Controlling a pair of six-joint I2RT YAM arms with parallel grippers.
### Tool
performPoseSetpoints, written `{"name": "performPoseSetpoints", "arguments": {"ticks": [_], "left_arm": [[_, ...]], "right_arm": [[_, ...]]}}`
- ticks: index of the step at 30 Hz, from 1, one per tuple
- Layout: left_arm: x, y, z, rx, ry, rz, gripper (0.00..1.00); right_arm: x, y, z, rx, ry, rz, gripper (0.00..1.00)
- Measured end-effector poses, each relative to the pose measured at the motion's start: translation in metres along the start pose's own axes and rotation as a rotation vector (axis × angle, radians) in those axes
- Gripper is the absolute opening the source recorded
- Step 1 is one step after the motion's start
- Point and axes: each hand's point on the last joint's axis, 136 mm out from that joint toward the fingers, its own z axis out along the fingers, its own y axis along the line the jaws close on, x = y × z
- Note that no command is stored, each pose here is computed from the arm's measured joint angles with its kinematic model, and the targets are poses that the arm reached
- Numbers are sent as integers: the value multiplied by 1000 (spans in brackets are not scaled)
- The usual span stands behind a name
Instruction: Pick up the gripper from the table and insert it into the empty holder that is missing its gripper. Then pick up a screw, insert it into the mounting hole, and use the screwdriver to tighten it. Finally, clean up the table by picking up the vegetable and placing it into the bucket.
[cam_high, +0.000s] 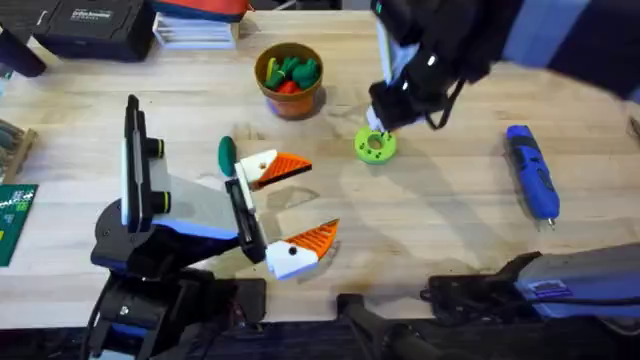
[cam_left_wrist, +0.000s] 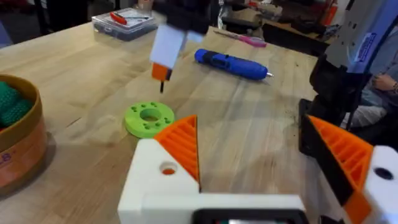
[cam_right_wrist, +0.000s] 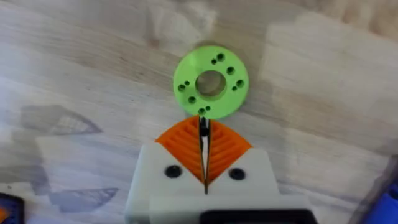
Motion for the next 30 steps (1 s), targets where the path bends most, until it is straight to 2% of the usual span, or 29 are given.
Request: {"name": "performPoseSetpoints", "arguments": {"ticks": [6,11,14,21,30], "left_arm": [[0,0,0,0,0,0,986],[0,0,0,0,0,0,986],[0,0,0,0,0,1,986],[1,-1,0,4,4,24,986],[1,-1,0,6,4,35,986]], "right_arm": [[-18,26,-50,-96,-55,-91,5],[-30,74,-94,-258,-140,-205,5],[-28,101,-111,-343,-164,-267,5],[-9,151,-125,-465,-171,-390,5],[5,177,-131,-512,-166,-461,5]]}}
